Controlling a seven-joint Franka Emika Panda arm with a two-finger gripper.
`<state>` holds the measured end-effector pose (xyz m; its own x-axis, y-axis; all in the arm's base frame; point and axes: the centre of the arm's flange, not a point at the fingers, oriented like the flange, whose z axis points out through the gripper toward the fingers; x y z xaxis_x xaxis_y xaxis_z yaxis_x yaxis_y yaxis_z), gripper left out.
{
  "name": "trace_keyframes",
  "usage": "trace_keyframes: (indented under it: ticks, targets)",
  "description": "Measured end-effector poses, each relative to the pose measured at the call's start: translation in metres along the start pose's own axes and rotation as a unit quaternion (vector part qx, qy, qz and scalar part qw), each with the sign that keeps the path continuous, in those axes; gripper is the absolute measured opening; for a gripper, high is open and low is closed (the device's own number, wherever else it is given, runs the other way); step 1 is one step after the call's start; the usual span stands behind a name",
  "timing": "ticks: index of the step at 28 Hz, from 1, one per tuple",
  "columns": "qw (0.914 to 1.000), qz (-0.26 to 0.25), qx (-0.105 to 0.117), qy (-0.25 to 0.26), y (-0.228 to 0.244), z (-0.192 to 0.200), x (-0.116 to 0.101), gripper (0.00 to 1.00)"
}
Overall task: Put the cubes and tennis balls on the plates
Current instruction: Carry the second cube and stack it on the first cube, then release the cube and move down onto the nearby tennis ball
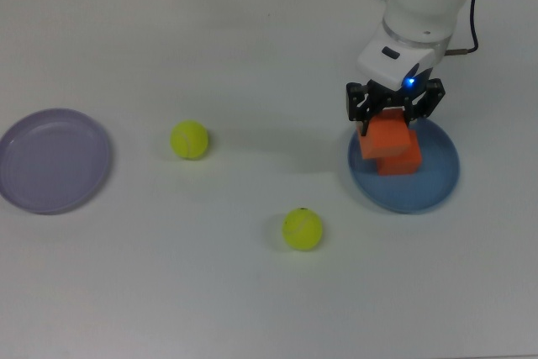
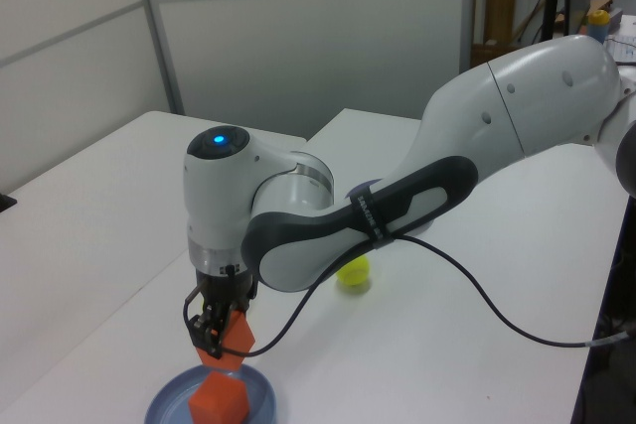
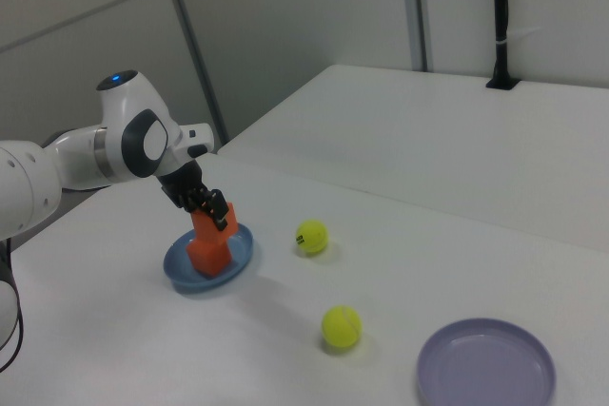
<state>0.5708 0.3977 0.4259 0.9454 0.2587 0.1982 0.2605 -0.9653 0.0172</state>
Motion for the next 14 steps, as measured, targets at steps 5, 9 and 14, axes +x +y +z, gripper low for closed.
trace_keyframes:
  ticks: [5,9,14]
  targets:
    - [1.0,0.0,0.002,-0.001,-0.004,0.001,-0.002,0.63]
    - [1.0,0.001,0.004,0.0,-0.007,0.001,-0.004,0.63]
    - [0.9999,0.001,-0.004,0.014,-0.019,0.004,-0.008,0.63]
